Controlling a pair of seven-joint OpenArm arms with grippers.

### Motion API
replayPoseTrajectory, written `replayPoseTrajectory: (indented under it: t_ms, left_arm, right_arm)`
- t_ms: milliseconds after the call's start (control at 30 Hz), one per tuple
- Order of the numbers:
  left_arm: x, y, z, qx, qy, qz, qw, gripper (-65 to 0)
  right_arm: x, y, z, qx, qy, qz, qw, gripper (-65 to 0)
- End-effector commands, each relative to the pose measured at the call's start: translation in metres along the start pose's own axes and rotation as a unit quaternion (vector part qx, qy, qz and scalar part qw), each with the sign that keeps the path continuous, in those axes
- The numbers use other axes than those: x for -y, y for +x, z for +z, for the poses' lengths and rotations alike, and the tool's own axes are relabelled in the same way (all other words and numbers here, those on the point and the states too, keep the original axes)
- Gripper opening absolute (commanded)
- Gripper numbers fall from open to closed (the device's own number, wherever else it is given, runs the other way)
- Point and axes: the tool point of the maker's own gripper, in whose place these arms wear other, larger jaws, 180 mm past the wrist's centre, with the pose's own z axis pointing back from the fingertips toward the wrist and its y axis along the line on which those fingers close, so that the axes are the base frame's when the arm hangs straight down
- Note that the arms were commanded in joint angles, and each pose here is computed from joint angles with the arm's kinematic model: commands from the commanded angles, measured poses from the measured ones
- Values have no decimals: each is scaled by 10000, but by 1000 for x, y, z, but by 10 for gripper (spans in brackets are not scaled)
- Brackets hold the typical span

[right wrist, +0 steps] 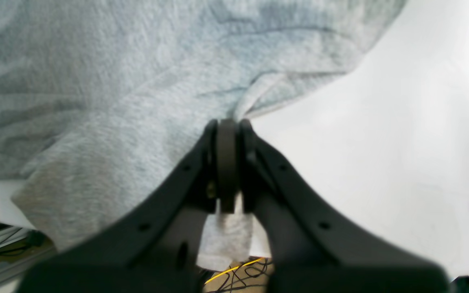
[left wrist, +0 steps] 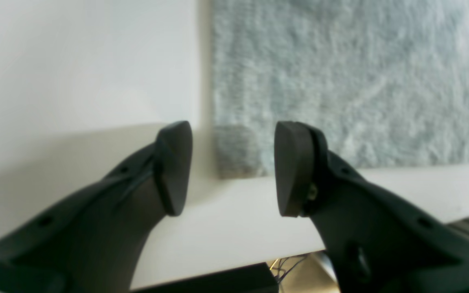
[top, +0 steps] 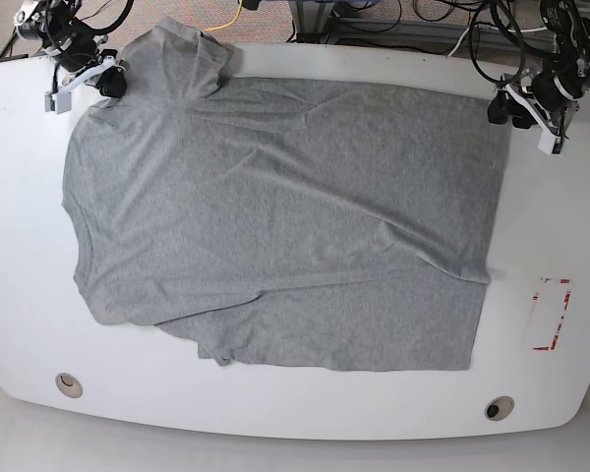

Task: Layout the t-shirt on the table in an organized manner, then fold the t-shirt properly
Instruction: 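Grasp the t-shirt's shoulder edge with both grippers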

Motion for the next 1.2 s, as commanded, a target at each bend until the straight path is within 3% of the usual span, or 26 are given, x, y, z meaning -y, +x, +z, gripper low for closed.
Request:
replayPoseTrajectory:
  t_ms: [0,300,433,567,633,933,1167]
  left_arm:
    - [8,-13,-4,-300,-80,-103,9995,-343]
    - [17,-16,-8,-299,-180,-56,9994,-360]
    - [16,-14,-8,-266,-171,-49,9995,-453]
    - [17,-12,-9,-242,-172,-41,9996,-594]
    - [17,-12,-8,-232,-170,-52,9996,-626]
    - [17,-7,-6,-162,-150,-102,9997,-633]
    - [28,2,8,-43,-128,-470,9988,-635]
  right_arm:
    - [5,2,5,-25,-81,81,9999,-650]
    - [5,2,5,-25,-81,81,9999,-650]
    - [5,2,5,-25,-81,81,9999,-650]
    - [5,2,5,-25,-81,81,9999,-650]
    - [5,2,5,-25,-81,81,9999,-650]
    - [4,3,5,-11,-73,95,9999,-650]
    - [2,-1,12,-113,-123,192,9997,-650]
